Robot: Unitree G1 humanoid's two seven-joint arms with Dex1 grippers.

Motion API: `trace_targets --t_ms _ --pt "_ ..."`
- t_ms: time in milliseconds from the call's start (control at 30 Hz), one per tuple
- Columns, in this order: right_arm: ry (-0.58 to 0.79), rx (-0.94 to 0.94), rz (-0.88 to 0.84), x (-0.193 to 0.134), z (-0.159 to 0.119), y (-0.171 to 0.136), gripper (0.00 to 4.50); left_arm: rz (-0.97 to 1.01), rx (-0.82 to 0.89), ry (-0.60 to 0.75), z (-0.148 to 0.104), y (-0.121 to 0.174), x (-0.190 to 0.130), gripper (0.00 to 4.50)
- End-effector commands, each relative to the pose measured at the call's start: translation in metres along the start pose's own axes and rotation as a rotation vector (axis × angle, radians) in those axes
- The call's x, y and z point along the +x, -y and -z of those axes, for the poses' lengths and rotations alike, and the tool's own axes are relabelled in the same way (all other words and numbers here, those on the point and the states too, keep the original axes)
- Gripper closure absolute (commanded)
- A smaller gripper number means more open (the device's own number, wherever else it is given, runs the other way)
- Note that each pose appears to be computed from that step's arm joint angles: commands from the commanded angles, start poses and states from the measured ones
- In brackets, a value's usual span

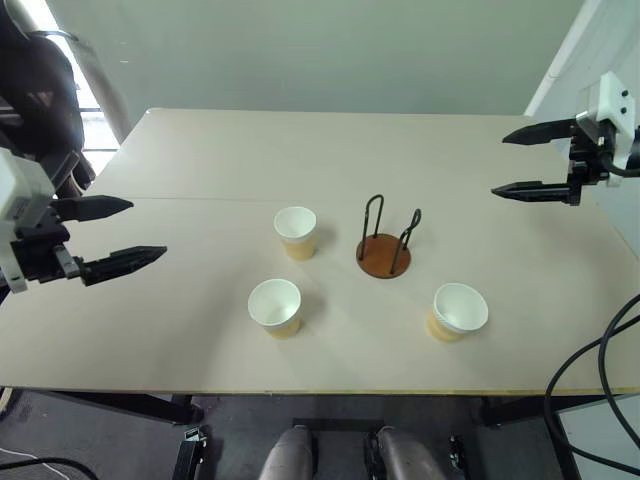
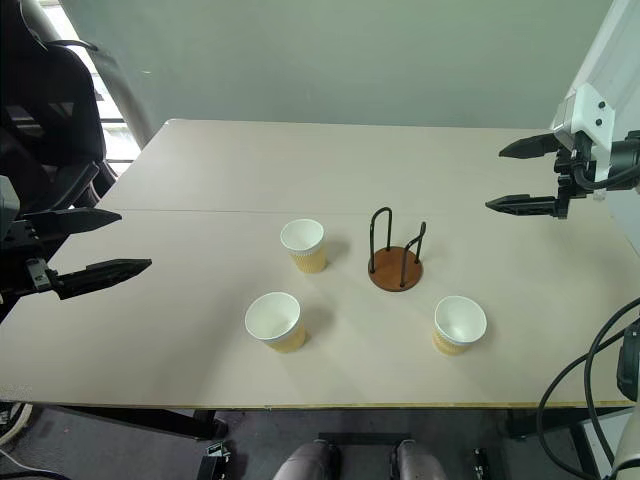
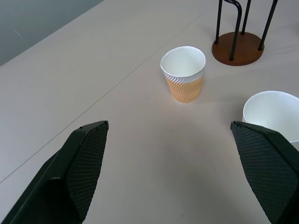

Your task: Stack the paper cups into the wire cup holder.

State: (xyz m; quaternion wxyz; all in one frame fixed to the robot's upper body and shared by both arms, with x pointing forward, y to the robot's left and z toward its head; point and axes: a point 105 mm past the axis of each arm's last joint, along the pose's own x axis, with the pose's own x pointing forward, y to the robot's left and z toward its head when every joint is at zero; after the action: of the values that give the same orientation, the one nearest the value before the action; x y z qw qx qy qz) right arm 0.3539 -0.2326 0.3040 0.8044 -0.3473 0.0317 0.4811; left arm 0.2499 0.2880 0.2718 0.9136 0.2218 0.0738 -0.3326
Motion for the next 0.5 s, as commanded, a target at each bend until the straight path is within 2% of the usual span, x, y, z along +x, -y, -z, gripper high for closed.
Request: trace_targets --t_ms 33,233,500 --pt "0.005 -0.048 0.026 -0.010 -0.011 0.003 0.00 -0.016 0.031 0.028 -0.010 -0.001 -0.005 0.03" --pt "0.005 -0.046 0.028 -0.010 -0.011 0.003 0.00 -0.013 0.033 0.027 -0.011 -0.002 -0.004 0.03" --pt "-0.023 -0.019 0.051 -0.017 -0.007 0.000 0.00 0.022 0.077 0.070 -0.030 -0.003 -0.002 0.03"
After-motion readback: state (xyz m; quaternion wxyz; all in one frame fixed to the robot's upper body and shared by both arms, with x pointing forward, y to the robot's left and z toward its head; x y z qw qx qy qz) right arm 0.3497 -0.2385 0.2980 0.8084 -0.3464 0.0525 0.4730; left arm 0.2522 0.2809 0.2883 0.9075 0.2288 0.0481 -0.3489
